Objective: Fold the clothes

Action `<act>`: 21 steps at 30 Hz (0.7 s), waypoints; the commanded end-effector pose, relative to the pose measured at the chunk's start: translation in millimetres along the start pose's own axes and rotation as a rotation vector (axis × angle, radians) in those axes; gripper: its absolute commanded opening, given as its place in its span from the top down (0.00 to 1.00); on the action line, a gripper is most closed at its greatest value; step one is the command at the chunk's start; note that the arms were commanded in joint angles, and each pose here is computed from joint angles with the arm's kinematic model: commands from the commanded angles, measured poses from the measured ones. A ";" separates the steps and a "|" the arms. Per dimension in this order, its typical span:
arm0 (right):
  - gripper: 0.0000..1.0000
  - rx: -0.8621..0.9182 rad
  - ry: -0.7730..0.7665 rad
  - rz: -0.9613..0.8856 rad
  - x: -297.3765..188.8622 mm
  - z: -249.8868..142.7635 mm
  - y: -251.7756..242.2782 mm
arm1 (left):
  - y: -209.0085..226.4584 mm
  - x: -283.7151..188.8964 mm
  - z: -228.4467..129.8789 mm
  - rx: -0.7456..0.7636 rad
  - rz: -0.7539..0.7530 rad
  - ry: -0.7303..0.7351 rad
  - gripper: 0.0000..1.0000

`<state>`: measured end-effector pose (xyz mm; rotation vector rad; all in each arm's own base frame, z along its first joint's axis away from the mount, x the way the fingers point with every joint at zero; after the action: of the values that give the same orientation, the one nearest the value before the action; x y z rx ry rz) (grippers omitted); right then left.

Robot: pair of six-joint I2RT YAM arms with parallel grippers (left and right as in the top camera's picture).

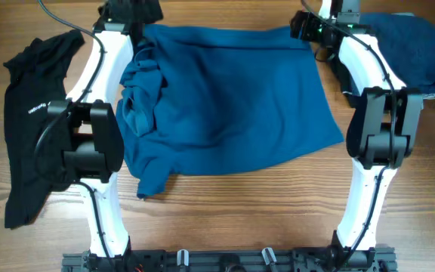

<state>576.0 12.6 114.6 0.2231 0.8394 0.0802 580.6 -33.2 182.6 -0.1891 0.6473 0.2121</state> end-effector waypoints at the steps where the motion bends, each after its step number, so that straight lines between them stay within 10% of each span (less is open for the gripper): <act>1: 0.00 -0.004 -0.019 0.008 -80.7 30.3 17.3 | 6.4 -46.9 13.3 0.011 0.016 0.060 0.00; 7: 0.01 0.055 0.304 0.106 -135.7 -21.1 42.0 | 16.3 -82.0 -44.0 0.064 0.005 0.435 0.09; 13: 0.03 0.046 0.297 0.107 -134.8 -20.3 41.9 | 22.0 -55.1 -80.9 0.083 0.047 0.561 0.55; 21: 0.03 -0.001 0.282 0.116 -134.2 -18.0 42.2 | 23.0 -12.9 -113.0 0.089 0.061 0.603 0.50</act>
<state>473.4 31.0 216.0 0.2925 1.1000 0.1803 494.1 -37.5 117.5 -0.1460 1.2482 0.1968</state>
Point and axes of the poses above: each gripper's point midway between its finger pads, its own x axis out along the fingers, its own y axis along the line the jaws close on, z = x × y, the point moved 6 cm from there along -x, back along the fingers
